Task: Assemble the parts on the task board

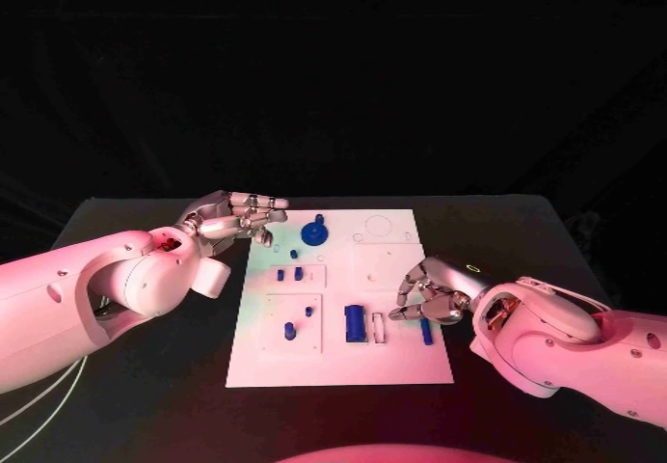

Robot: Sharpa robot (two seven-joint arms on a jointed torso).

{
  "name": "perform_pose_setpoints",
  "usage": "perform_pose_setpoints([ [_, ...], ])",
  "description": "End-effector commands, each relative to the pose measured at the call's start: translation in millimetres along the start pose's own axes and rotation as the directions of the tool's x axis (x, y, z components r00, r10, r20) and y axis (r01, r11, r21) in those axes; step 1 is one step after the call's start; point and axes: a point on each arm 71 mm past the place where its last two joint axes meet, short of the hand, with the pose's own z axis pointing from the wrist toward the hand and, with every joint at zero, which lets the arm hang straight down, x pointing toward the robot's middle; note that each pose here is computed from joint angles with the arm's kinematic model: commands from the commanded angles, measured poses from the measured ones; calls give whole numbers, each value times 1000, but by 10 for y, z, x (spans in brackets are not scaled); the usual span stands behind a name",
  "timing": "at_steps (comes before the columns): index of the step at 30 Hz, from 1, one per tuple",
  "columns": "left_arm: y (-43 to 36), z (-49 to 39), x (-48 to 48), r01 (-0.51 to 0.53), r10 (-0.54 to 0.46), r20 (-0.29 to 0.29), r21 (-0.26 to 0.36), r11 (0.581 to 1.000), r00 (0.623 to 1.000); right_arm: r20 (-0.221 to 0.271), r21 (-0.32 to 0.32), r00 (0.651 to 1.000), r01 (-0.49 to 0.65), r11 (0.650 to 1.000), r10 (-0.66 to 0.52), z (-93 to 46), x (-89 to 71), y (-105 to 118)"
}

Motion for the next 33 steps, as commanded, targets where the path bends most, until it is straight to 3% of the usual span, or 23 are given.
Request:
perform_pose_setpoints([
  [1, -9, 3, 23, 7, -7, -17, 11, 1000, 1000, -5, 0, 1000, -1, 1000, 1, -20, 3, -38],
  [6, -8, 0, 17, 7, -7, -16, 11, 1000, 1000, 18, 53, 1000, 13, 999, -14, -76, -51, -181],
  [11, -6, -4, 8, 6, -6, -13, 11, 1000, 1000, 9, 95, 999, 43, 995, -44, -139, -72, -291],
  [21, -6, -3, 11, 6, -6, -14, 12, 1000, 1000, -28, 162, 995, 97, 982, -94, -230, 40, -431],
  [33, -4, 3, 14, 7, -7, -16, 11, 1000, 1000, -54, 180, 992, 120, 976, -112, -260, 169, -474],
])
